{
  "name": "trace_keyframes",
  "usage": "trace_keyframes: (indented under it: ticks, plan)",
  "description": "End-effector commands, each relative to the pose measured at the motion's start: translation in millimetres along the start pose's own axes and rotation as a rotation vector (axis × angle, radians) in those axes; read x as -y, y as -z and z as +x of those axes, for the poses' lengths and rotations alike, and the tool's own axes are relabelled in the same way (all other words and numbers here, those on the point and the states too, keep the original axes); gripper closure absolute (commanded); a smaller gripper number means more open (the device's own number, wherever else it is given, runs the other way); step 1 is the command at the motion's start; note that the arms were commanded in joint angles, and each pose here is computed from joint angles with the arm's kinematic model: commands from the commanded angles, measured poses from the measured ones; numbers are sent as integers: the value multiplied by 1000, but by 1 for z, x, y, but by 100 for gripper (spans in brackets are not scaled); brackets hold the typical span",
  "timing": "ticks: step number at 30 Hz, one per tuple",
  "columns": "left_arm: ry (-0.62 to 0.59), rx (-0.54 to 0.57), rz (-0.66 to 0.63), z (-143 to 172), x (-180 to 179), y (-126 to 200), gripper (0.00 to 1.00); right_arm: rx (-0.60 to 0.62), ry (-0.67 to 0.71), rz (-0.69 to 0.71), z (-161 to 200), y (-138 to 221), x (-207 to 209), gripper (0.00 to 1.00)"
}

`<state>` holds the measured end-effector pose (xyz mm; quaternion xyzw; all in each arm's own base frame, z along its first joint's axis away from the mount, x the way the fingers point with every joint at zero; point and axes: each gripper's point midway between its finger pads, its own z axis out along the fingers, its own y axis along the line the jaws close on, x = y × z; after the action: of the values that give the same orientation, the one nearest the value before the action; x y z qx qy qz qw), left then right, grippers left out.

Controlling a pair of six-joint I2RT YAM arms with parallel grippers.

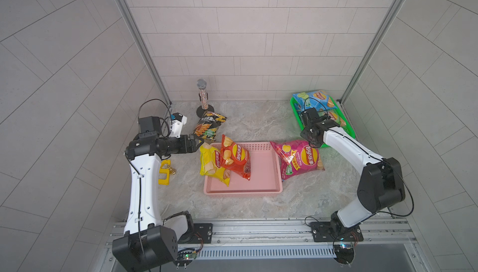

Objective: Put the potato chips into the basket
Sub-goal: Pick up the potato chip from the center of the board, then place the potato chip in the basket.

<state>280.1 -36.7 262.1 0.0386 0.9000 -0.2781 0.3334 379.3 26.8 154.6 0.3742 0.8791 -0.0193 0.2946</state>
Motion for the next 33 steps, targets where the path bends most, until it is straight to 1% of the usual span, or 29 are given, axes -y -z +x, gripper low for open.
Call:
trace_keyframes:
  ticks: [1, 4, 7, 11, 13, 16, 18, 20, 23, 26, 29, 31, 33]
  plan:
    - [-8, 5, 3, 3, 3, 1, 18, 43, 3, -121, -13, 34, -6, 100]
    - [-6, 2, 8, 3, 3, 0, 18, 90, 8, -284, -20, 69, -13, 100]
    - [-8, 3, 6, 3, 2, -1, 18, 152, 44, -465, -25, 106, -22, 100]
    - [-11, 4, 2, 3, 1, -2, 18, 229, 111, -799, -28, 167, -50, 100]
    - [-10, 2, 1, 3, 0, -2, 18, 243, 188, -973, -23, 197, -68, 100]
    - [-10, 1, 2, 3, 0, -3, 18, 274, 331, -1162, -9, 239, -90, 100]
    - [-9, -1, 4, 4, 0, -3, 18, 313, 482, -1306, 10, 272, -106, 100]
    - [-8, -3, 3, 4, -1, -4, 18, 353, 598, -1435, 28, 302, -117, 100]
    - [-10, -6, 0, 6, -2, -4, 18, 390, 729, -1613, 53, 338, -132, 100]
    - [-13, -9, -6, 7, -3, -5, 18, 376, 840, -1797, 80, 363, -144, 100]
    - [-12, -11, -9, 7, -4, -5, 18, 388, 943, -1968, 108, 373, -150, 100]
    - [-15, -11, -10, 7, -4, -5, 18, 402, 979, -2031, 117, 372, -156, 100]
    - [-14, -12, -13, 7, -4, -5, 18, 416, 1009, -2064, 123, 366, -163, 100]
